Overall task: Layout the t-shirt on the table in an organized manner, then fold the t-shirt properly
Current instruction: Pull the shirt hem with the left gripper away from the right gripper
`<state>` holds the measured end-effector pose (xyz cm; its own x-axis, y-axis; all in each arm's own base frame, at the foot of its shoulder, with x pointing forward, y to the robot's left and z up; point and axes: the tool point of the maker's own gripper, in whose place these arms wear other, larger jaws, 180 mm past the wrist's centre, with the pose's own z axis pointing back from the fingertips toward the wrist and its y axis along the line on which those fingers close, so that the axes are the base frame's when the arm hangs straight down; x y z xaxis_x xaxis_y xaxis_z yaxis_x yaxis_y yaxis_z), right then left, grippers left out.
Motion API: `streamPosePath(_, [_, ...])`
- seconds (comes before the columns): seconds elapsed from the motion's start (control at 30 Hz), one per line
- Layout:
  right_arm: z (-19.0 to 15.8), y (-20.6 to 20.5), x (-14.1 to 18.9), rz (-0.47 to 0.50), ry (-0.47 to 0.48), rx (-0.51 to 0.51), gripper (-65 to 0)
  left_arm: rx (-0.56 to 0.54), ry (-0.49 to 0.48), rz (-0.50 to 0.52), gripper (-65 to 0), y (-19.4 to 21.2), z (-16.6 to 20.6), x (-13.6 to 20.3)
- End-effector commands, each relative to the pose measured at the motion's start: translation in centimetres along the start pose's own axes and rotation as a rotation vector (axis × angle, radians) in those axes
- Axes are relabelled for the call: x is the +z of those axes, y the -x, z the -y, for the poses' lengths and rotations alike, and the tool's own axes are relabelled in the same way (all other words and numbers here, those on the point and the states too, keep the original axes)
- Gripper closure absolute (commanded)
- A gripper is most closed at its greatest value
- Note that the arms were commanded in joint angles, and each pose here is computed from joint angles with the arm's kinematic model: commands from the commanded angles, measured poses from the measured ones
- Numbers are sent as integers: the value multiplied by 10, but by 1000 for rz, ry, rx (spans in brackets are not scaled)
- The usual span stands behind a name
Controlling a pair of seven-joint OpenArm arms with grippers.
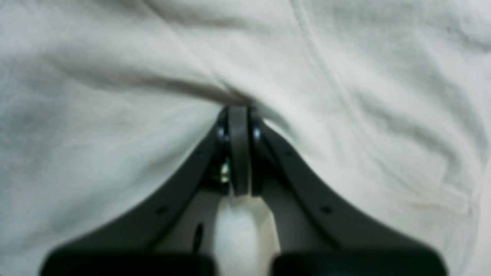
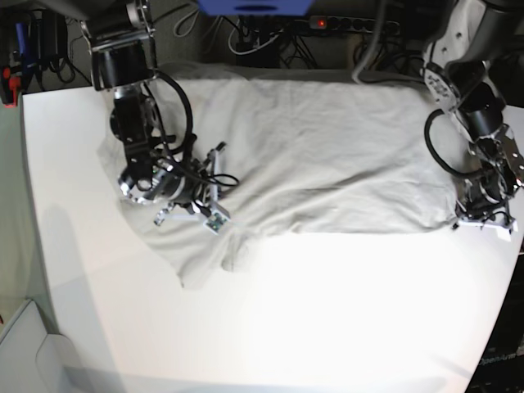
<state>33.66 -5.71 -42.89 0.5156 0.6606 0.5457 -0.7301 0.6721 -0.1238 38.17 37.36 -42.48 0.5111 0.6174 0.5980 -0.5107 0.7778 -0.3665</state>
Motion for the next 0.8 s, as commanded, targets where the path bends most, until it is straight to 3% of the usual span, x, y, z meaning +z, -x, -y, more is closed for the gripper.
streamPosePath(0.0, [6,18,1,-84,22,17,0,-1,-22,34,0,-18,-4,1])
streamPosePath(0.1, [6,20,1,-91,23,18,0,-13,-17,61,0,-28,0,-5])
streamPosePath(0.3, [5,29,2,-105,20,17,0,-193,-3,96,0,-40,26,-16])
streamPosePath(0.6, [6,33,2,-114,21,18,0,-439,94,224,0,-88,111,-16])
streamPosePath(0.77, [9,29,3,-111,28,21,0,-528,53,155,0,-110,114,-1])
